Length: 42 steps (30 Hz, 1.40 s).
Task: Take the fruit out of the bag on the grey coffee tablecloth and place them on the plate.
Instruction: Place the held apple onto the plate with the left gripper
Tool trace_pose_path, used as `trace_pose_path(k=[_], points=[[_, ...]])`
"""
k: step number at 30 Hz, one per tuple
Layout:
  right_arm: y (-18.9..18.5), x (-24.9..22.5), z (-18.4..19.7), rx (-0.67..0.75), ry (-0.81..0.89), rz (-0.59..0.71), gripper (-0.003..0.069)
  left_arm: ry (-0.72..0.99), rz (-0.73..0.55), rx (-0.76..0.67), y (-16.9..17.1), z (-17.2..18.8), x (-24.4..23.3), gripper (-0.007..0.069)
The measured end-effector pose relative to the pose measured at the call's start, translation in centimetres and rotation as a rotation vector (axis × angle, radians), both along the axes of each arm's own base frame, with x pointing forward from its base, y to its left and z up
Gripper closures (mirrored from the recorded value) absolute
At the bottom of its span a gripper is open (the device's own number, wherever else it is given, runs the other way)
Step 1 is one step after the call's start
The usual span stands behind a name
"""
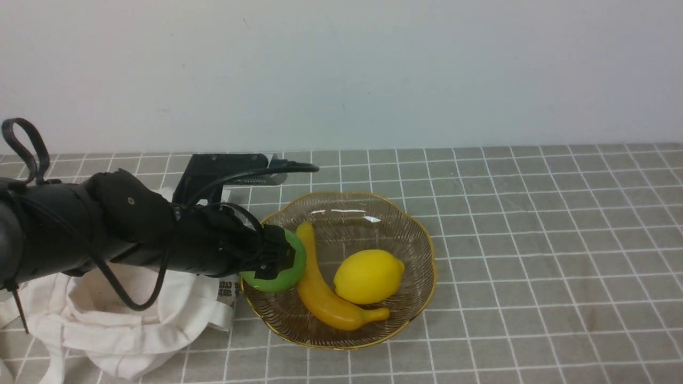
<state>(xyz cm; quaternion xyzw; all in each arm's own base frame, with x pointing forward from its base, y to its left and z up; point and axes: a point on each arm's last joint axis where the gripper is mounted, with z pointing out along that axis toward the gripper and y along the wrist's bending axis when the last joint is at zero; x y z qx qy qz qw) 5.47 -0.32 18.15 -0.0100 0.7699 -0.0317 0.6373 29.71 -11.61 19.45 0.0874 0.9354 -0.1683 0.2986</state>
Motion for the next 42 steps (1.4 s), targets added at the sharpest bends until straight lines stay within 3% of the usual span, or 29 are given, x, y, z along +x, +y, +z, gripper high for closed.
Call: trace_pose_path(k=[7, 15, 42], points=[[0.0, 0.0, 0.0, 0.000, 0.000, 0.000, 0.0673, 0.001, -0.010, -0.009, -0.1, 0.4, 0.0, -0.0007], [0.0, 0.0, 0.0, 0.000, 0.000, 0.000, 0.0673, -0.077, -0.107, -0.004, -0.6, 3.6, 0.2, -0.0008], [0.0, 0.0, 0.0, 0.000, 0.000, 0.000, 0.0673, -0.031, -0.155, 0.021, -0.6, 3.4, -0.3, -0.0009]])
